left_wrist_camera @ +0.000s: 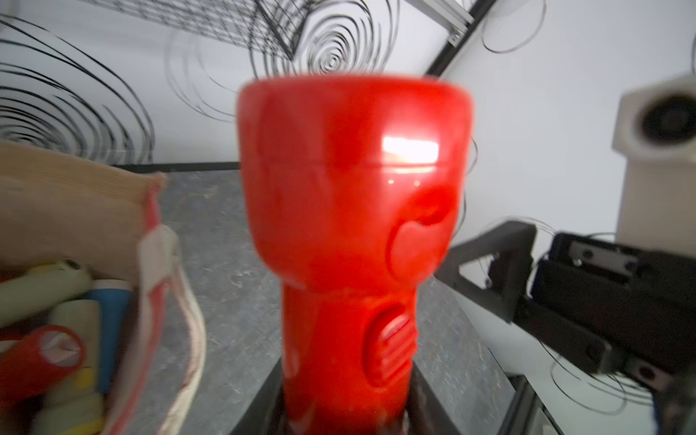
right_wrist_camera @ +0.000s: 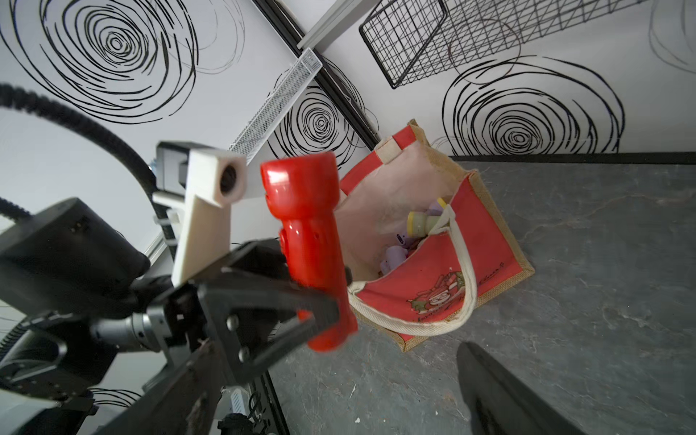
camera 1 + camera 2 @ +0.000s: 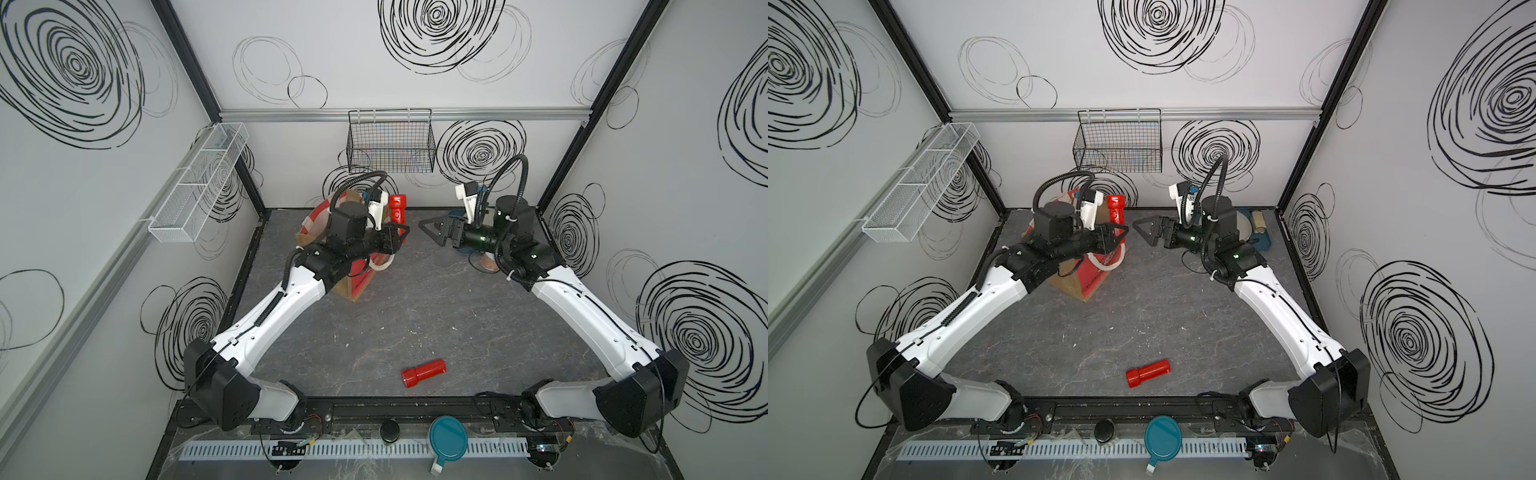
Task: Put the flashlights into the tote bags
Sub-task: Pick up the flashlight from the center of the board, then place the flashlight in the canvas bag.
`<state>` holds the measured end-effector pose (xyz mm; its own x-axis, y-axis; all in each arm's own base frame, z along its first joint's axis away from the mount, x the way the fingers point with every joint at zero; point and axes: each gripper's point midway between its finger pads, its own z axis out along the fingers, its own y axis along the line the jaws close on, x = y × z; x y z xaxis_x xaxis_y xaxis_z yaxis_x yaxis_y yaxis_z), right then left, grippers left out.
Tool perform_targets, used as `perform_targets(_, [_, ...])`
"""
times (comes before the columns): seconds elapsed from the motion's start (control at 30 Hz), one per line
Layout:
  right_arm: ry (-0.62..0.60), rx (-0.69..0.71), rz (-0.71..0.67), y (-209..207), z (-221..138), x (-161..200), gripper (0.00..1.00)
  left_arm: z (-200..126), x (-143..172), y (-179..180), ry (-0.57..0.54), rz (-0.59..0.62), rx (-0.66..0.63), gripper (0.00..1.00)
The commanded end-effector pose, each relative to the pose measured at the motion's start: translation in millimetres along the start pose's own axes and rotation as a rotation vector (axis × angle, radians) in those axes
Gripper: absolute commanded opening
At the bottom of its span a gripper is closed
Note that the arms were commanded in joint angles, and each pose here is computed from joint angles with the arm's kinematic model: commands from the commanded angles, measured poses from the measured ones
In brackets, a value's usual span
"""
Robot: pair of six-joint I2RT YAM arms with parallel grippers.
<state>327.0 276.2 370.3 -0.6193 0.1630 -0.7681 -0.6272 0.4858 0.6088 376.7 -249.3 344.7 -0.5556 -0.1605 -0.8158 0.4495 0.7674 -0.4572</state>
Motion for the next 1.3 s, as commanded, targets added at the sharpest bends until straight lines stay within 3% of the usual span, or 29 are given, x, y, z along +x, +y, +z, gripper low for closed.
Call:
perform_targets(0.0, [0.036,0.064,-0.022,-8.5,-3.8,4.8,1.0,-4.2,-14.5,47.2,0.032,0.035,-0.202,0.0])
perform_targets(0.27, [0.102,0.184,-0.037,-27.6,-11.3,26.7,1.0,12.2,-20.3,130.3,0.144,0.015,-0.52,0.0])
perform_targets(0.47, [0.153,0.255,-0.042,-36.9,-13.5,43.3,1.0,26.1,-7.6,166.3,0.183,-0.011,-0.642,0.0])
perform_targets(0.7, [0.216,0.322,-0.036,-52.4,-12.2,61.5,1.0,43.4,21.9,195.4,0.269,-0.02,-0.716,0.0])
perform_targets(0.97, [0.244,0.34,-0.043,-56.2,-4.4,70.4,1.0,55.7,33.0,212.3,0.283,-0.037,-0.751,0.0])
perform_targets(1.27, [0.23,0.358,-0.049,-55.9,-13.3,71.5,1.0,58.4,33.6,214.1,0.277,-0.039,-0.752,0.15])
